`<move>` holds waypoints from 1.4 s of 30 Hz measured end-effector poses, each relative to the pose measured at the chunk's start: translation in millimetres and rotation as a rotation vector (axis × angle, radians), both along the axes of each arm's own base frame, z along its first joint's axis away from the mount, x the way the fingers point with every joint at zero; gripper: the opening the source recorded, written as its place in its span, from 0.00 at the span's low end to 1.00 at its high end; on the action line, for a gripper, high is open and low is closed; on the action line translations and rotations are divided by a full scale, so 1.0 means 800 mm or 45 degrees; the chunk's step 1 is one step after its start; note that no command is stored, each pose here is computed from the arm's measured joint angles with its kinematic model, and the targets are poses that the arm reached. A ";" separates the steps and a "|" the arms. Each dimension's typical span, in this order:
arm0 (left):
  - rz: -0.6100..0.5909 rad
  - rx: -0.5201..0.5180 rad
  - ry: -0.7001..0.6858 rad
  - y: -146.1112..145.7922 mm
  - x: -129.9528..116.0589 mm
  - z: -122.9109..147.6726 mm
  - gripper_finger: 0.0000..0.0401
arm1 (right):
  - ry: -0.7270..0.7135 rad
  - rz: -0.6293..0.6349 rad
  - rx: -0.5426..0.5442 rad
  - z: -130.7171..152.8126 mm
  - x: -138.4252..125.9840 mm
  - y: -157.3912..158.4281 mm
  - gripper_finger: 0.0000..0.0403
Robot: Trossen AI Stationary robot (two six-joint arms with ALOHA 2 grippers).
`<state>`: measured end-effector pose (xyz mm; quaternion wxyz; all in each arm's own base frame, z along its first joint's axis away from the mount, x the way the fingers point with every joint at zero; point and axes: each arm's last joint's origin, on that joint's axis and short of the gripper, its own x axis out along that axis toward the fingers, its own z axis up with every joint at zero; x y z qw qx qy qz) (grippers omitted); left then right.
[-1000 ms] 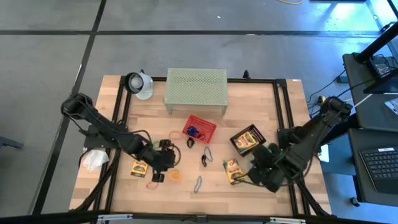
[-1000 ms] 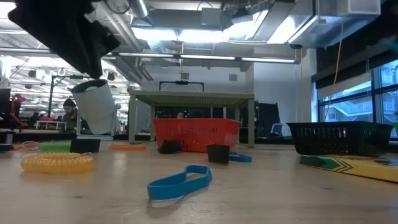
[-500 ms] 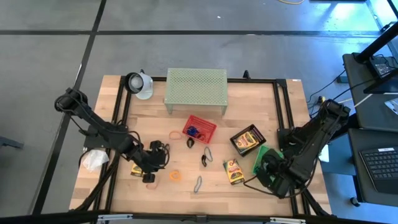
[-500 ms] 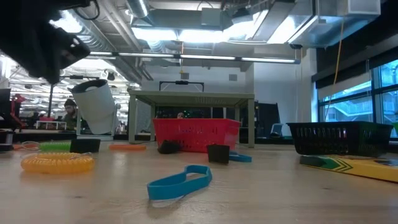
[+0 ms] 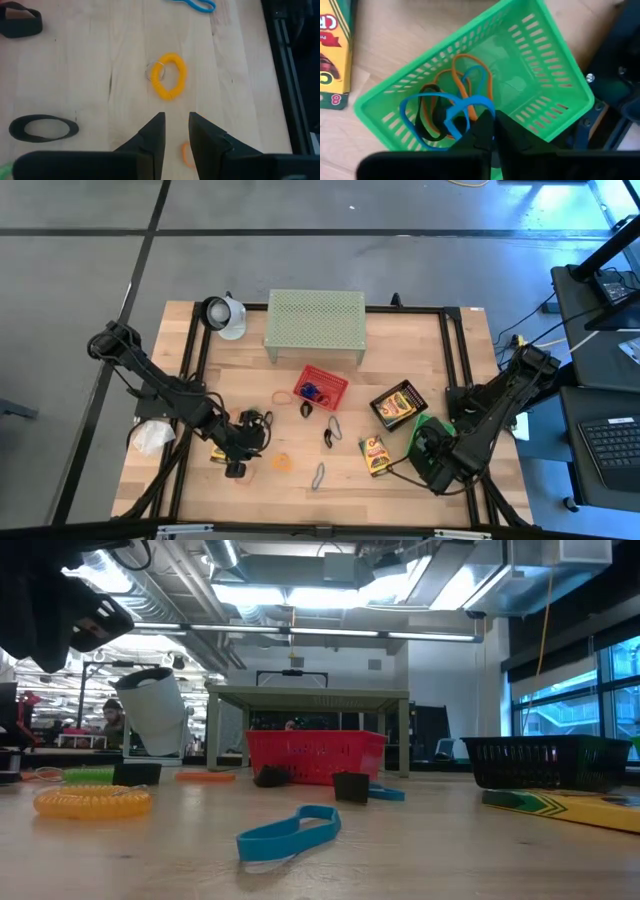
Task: Pick & Place Office Desk Supplies
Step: Put the blue rubber band into the green bin, then put the green spring keychain into the red bin
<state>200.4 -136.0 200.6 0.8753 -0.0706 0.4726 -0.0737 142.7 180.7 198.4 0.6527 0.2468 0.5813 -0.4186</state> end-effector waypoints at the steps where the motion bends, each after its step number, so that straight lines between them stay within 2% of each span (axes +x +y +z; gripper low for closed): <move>1: 0.000 -0.001 0.000 0.000 0.000 0.000 0.20 | -0.004 -0.002 0.003 -0.001 0.000 0.000 0.06; 7: -0.012 -0.016 0.011 0.000 0.000 0.000 0.22 | -0.018 0.005 0.003 -0.001 0.001 0.001 0.17; 12: -0.016 -0.021 0.016 0.000 0.000 0.000 0.24 | -0.029 0.065 0.001 -0.001 0.002 0.001 0.31; 16: -0.033 -0.027 0.021 -0.001 0.000 0.000 0.24 | -0.025 0.063 -0.002 -0.001 0.002 0.000 0.44; 20: -0.036 -0.030 0.024 -0.001 -0.001 0.000 0.23 | 0.035 0.030 0.007 -0.001 0.000 -0.002 0.50; 25: -0.010 -0.013 0.010 0.000 0.000 0.000 0.24 | 0.157 -0.019 0.050 0.008 -0.006 -0.004 0.50; 29: 0.012 -0.021 0.013 0.002 0.001 0.000 0.23 | 0.054 -0.026 -0.007 0.011 -0.003 -0.005 0.47; 32: 0.028 -0.032 0.017 0.002 0.001 0.000 0.23 | -0.046 0.012 0.014 0.009 0.004 0.000 0.45; 39: 0.040 -0.053 0.028 0.002 0.001 0.000 0.23 | 0.026 -0.015 0.129 0.007 0.006 0.004 0.39; 42: 0.023 -0.071 0.041 0.000 0.000 0.000 0.23 | -0.038 0.024 0.150 0.007 0.012 0.007 0.37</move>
